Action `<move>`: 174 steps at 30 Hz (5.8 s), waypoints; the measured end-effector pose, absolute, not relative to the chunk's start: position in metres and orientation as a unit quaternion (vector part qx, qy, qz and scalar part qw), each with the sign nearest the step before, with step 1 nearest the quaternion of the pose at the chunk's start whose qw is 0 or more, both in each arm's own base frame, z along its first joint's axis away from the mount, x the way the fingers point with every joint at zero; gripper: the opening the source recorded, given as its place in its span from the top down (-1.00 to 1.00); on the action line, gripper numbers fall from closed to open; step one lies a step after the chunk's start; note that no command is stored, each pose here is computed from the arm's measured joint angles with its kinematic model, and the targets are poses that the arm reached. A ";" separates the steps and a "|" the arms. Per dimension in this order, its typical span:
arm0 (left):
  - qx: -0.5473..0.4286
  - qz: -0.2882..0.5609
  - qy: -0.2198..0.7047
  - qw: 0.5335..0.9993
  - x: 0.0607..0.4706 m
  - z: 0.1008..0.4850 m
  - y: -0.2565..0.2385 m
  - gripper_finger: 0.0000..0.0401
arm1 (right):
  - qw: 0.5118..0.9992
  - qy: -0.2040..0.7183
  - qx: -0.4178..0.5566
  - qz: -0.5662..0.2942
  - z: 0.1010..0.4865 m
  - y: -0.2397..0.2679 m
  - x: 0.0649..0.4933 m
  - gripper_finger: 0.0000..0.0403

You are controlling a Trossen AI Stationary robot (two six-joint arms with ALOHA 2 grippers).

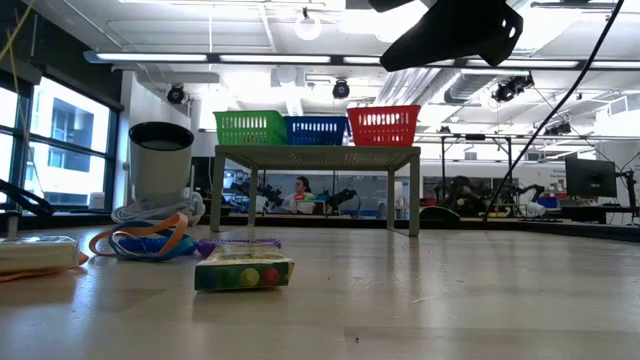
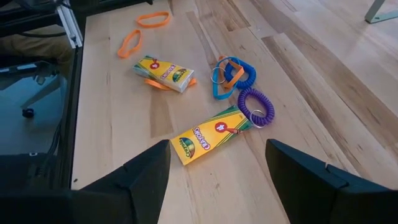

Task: Pick & Place Office Desk Supplies
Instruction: Put the orange rubber band into the red bin on the shelf

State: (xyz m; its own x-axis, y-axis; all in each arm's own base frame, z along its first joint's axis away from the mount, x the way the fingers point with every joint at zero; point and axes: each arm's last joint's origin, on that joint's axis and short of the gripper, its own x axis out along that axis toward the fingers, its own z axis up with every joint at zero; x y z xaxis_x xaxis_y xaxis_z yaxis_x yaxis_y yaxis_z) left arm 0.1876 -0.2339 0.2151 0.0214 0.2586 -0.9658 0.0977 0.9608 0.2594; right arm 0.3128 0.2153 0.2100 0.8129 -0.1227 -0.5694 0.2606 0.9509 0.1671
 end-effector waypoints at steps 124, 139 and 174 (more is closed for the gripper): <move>-0.063 0.048 0.644 0.761 0.147 0.241 -0.182 0.99 | 0.948 0.281 0.114 -0.094 0.212 0.216 0.315 -0.25; -0.089 0.100 0.561 0.817 0.146 0.256 -0.171 0.63 | 0.948 0.281 0.115 -0.093 0.212 0.216 0.315 -0.25; -0.164 0.078 0.485 0.855 0.142 0.210 -0.188 0.17 | 0.950 0.276 0.118 -0.081 0.213 0.223 0.311 -0.25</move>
